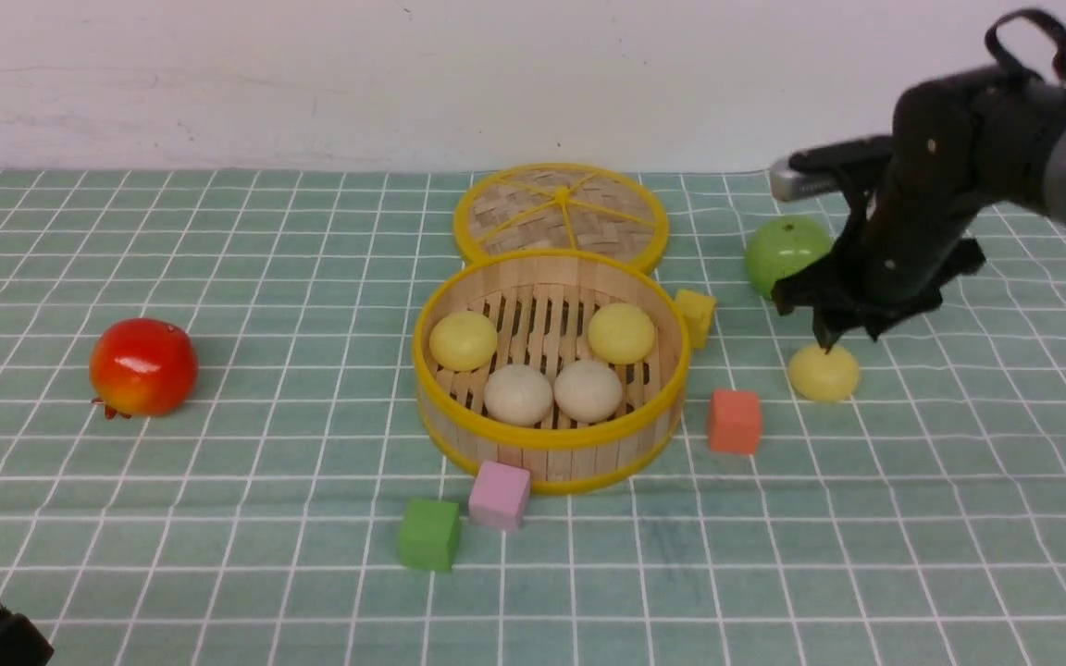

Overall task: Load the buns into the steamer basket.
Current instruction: Use the right arm to grab a steamed stuffed bun

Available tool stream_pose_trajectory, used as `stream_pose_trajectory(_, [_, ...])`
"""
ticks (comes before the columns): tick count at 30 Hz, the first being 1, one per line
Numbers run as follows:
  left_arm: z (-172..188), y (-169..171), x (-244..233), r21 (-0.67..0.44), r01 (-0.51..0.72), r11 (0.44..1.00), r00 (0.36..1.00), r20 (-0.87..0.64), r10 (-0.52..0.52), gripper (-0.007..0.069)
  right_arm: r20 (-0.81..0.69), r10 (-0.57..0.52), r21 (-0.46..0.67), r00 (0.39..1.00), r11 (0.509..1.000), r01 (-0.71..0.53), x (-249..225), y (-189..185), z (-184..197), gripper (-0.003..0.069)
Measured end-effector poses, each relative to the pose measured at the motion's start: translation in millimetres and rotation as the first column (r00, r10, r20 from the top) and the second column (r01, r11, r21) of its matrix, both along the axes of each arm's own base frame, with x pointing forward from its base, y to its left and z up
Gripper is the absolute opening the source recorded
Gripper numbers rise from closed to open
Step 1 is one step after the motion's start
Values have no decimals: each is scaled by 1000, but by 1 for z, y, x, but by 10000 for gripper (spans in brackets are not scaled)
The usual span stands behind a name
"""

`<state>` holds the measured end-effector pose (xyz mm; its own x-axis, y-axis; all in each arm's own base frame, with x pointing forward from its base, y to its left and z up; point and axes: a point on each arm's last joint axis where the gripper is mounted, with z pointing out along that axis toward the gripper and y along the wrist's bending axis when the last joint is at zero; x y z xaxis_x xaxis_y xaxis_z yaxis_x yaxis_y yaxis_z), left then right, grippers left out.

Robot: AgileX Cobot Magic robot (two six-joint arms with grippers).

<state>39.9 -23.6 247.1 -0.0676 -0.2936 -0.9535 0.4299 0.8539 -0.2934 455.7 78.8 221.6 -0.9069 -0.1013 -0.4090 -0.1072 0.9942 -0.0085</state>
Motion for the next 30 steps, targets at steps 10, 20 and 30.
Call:
stream_pose_trajectory(10, [0,0,0,0,0,1000,1000,0,0,147,29,-55,90,998,995,52,13,-12,-18,321])
stream_pose_trajectory(20, [0,0,0,0,0,1000,1000,0,0,155,43,-40,90,998,995,36,18,-12,-29,300])
stream_pose_trajectory(30, [0,0,0,0,0,1000,1000,0,0,165,24,67,109,998,992,-69,16,-6,-29,8])
